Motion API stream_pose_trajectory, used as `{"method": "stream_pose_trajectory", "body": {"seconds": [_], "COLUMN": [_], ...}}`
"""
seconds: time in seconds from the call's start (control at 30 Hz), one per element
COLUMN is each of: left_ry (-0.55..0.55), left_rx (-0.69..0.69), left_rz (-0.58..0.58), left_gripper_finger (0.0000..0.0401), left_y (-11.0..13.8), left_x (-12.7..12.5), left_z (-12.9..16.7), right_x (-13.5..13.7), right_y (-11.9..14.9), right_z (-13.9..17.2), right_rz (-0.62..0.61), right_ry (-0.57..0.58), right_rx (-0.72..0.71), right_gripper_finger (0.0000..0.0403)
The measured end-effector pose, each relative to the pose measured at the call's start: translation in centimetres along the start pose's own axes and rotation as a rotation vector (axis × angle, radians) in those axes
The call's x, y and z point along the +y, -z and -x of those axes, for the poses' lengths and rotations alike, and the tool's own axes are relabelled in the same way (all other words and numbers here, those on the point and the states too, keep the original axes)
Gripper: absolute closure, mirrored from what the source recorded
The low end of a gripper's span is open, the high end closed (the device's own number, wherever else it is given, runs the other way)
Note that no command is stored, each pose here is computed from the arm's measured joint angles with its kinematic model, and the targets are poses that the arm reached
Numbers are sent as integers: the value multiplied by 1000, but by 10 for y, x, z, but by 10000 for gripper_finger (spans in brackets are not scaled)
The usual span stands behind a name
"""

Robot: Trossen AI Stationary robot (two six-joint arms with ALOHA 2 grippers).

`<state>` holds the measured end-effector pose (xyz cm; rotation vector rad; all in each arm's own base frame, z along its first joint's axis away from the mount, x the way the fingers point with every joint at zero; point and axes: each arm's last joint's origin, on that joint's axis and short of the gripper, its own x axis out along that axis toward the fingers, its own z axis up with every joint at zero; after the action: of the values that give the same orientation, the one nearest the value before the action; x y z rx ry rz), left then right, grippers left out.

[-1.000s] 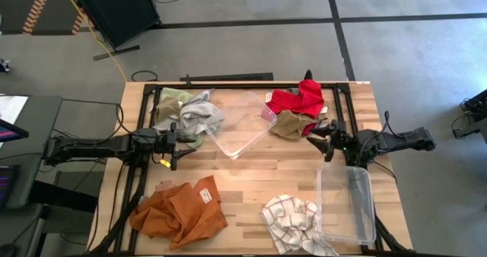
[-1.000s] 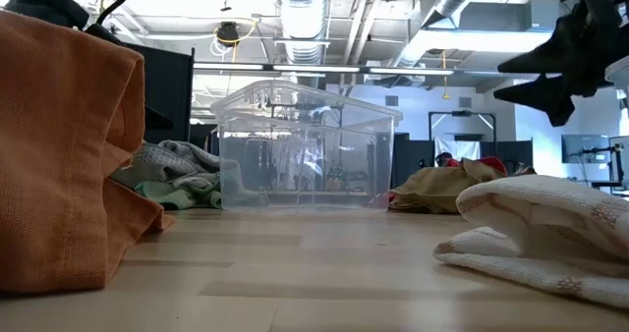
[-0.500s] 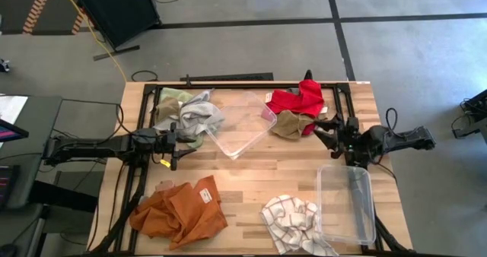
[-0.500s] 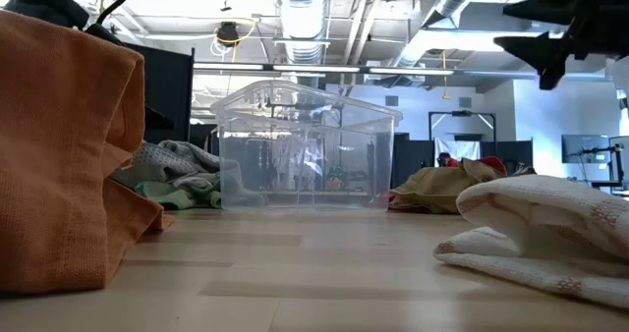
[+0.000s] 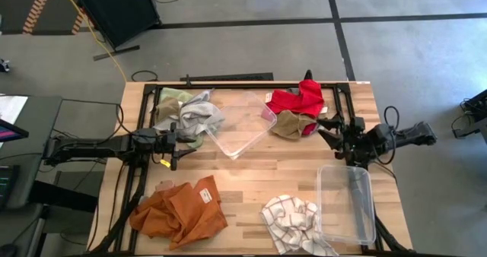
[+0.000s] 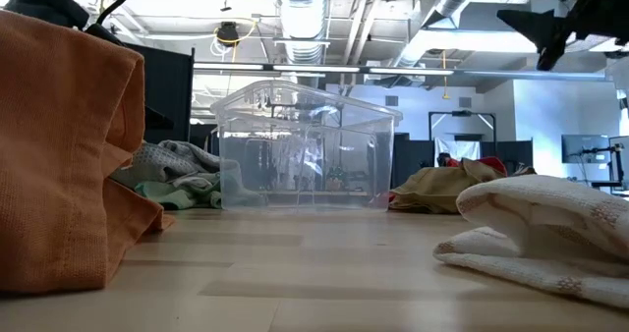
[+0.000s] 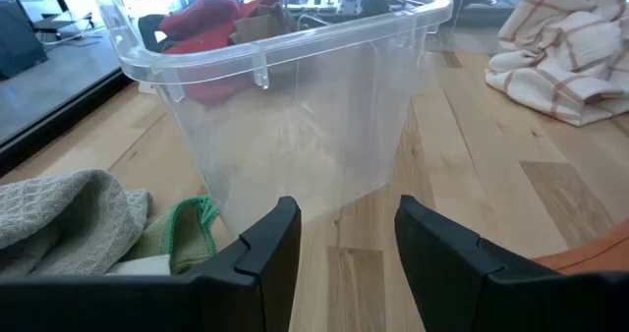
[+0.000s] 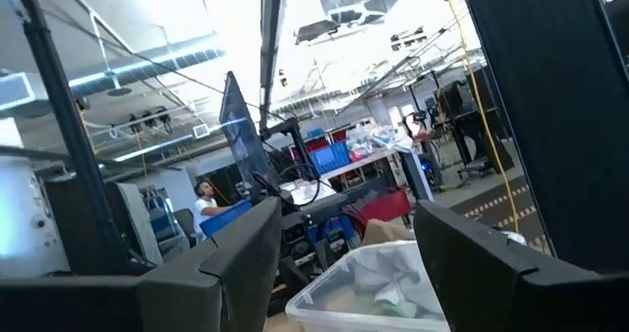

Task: Sort towels by color in basket
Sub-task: Put the red towel into the top transparent bin

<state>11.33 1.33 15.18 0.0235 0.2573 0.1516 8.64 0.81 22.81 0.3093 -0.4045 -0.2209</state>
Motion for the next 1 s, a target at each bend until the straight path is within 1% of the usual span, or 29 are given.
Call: {"method": "stream_pose_trajectory", "body": {"seconds": [0.23, 0.37, 0.6, 0.87, 1.0], "left_ry": [0, 0, 0, 0, 0], "left_rx": [0, 0, 1, 0, 1], "left_rz": [0, 0, 0, 0, 0], "left_gripper_finger": [241, 241, 241, 241, 241], "left_y": [0, 0, 0, 0, 0], "left_x": [0, 0, 0, 0, 0], "left_z": [0, 0, 0, 0, 0], "right_x": [12, 20, 31, 39, 44], "right_y": [-12, -16, -20, -19, -20], "right_z": [-17, -29, -47, -62, -67], "right_rz": [35, 80, 130, 155, 156], "right_ry": [2, 7, -5, -4, -26], "right_rx": [45, 83, 133, 179, 189], "right_gripper_finger": [143, 143, 143, 143, 143]}}
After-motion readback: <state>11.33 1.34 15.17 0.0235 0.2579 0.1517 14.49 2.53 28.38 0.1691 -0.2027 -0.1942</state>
